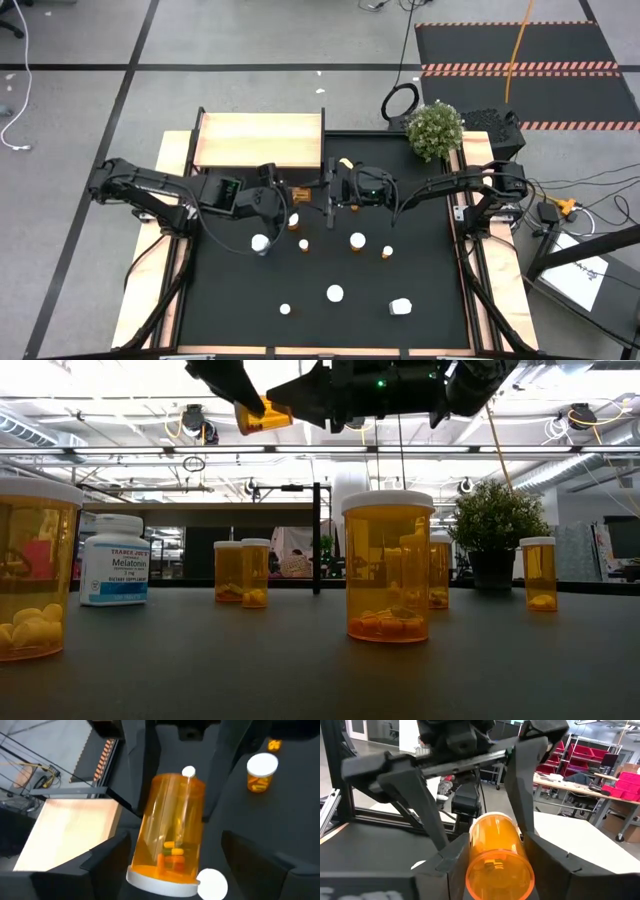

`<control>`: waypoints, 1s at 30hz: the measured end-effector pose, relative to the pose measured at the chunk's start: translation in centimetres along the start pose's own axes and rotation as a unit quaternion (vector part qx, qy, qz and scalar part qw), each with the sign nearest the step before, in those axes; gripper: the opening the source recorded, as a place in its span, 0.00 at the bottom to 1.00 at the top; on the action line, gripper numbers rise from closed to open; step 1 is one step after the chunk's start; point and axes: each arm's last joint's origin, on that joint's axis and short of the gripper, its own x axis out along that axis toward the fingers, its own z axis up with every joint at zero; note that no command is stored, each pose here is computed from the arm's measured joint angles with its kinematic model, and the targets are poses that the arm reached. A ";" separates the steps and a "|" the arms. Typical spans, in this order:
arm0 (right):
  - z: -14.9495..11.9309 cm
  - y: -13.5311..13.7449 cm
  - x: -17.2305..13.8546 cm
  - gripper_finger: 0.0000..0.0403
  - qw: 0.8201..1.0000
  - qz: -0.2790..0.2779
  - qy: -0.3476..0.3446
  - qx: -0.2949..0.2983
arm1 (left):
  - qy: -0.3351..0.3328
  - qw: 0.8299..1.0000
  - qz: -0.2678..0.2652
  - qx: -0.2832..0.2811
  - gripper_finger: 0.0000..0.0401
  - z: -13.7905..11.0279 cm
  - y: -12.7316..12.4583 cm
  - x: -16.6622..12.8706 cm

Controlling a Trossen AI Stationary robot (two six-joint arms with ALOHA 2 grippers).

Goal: Pick and place medicine bottles onto shelf by color
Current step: Put the large orange pill bottle on the shelf

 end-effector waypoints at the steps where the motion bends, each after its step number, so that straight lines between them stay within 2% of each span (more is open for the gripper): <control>1: 0.0 0.0 0.0 0.43 1.000 0.000 0.001 0.000 | -0.006 1.000 0.001 0.000 0.81 0.1 -0.1 -0.2; 6: 0.0 0.0 -0.1 0.42 1.000 0.000 0.004 -0.009 | -0.025 0.999 0.024 0.006 0.86 0.3 -0.4 -1.1; 18: 0.8 -0.6 -0.9 0.42 1.000 -0.003 0.023 -0.011 | -0.024 0.998 0.046 -0.031 0.86 -0.8 1.0 -4.4; 26: 2.8 -2.0 -3.8 0.42 0.998 -0.016 0.053 -0.005 | -0.025 0.997 0.071 -0.036 0.86 -2.7 1.1 -3.6; 30: 2.9 -2.6 -6.0 0.42 0.999 -0.033 0.037 0.004 | -0.061 0.994 0.079 -0.042 0.86 -3.2 1.2 -2.9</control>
